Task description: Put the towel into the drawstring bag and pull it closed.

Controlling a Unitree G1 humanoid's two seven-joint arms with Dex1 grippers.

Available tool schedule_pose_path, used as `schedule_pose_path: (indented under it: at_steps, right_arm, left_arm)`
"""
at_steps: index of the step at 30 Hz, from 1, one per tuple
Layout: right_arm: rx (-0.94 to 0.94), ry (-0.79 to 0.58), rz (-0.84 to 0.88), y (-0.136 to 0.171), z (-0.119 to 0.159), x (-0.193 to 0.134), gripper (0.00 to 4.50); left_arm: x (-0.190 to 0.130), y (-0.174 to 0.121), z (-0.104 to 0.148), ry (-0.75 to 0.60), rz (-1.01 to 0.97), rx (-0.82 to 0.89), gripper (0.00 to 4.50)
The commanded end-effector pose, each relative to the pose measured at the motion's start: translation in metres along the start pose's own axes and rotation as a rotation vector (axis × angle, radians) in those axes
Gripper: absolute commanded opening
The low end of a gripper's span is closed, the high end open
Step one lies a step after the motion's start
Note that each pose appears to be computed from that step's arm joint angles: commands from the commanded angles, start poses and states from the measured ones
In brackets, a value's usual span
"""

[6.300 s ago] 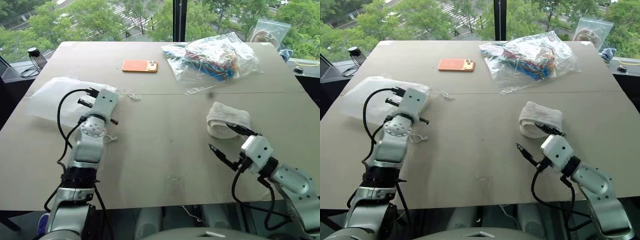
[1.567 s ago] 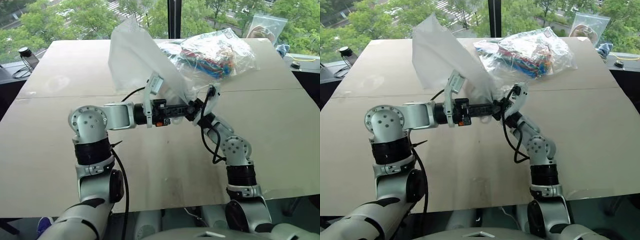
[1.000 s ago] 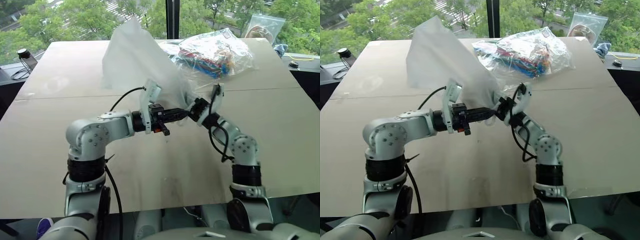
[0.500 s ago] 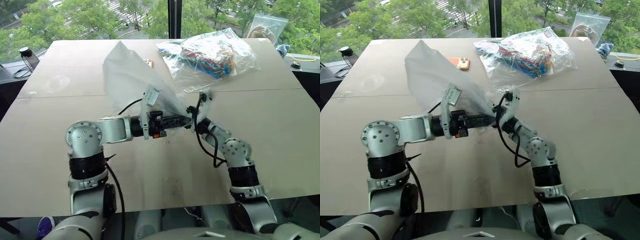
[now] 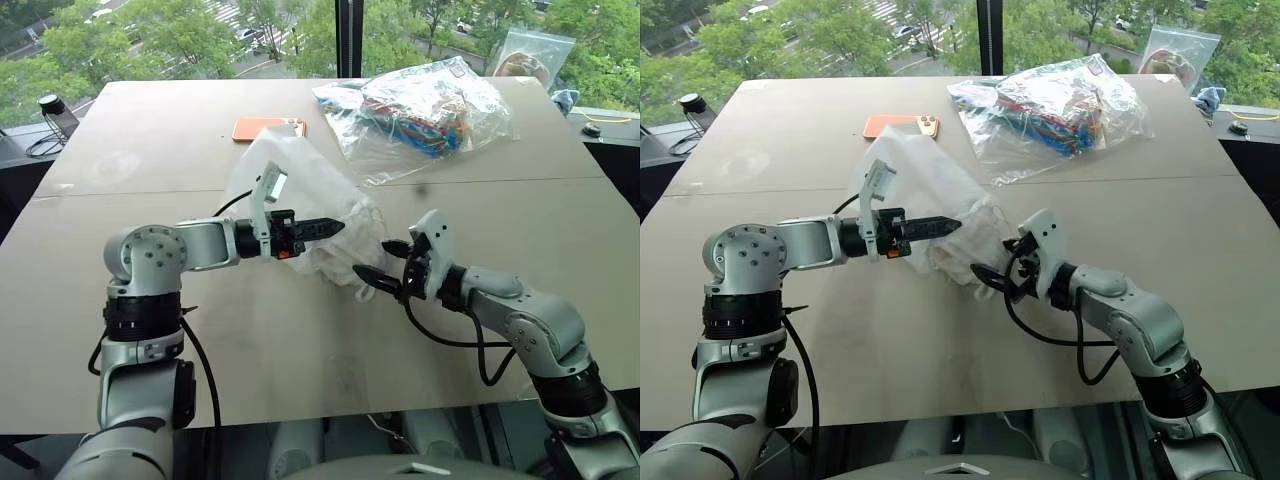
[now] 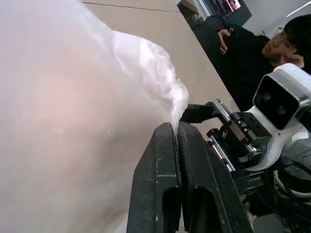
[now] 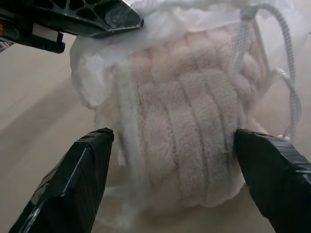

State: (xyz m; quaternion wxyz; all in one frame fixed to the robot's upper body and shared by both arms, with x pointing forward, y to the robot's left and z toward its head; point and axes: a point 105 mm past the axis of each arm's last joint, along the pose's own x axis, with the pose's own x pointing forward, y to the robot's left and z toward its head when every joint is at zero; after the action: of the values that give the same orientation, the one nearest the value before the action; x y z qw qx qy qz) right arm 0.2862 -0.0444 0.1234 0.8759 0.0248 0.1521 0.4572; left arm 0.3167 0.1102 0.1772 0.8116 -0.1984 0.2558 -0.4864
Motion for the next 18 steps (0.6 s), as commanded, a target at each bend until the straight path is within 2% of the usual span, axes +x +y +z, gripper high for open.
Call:
schedule_pose_path:
  at_steps: [1, 7, 10, 12, 15, 16, 18]
  right_arm:
    - [-0.024, -0.010, 0.030, 0.009, 0.007, -0.002, 4.22]
    - [-0.045, -0.036, -0.027, -0.007, 0.012, 0.031, 4.22]
    - [-0.065, -0.070, -0.007, -0.007, 0.015, 0.047, 2.96]
    - [-0.059, -0.142, 0.038, -0.004, 0.021, 0.052, 2.10]
    - [-0.020, -0.243, 0.093, -0.001, 0.032, 0.051, 0.55]
    - [0.014, -0.286, 0.114, -0.001, 0.039, 0.050, 0.21]
    - [0.078, -0.375, 0.160, 0.001, 0.053, 0.048, 0.09]
  left_arm:
    - [-0.001, -0.005, 0.010, -0.021, -0.018, 0.042, 0.00]
    - [0.001, -0.007, 0.014, -0.029, -0.021, 0.058, 0.00]
    - [0.002, -0.010, 0.016, -0.042, -0.021, 0.063, 0.00]
    - [0.001, -0.012, 0.016, -0.045, -0.020, 0.068, 0.00]
    - [0.001, -0.014, 0.014, -0.046, -0.014, 0.076, 0.00]
    - [0.000, -0.015, 0.012, -0.041, -0.015, 0.078, 0.00]
    - [-0.002, -0.023, 0.009, -0.028, -0.048, 0.089, 0.00]
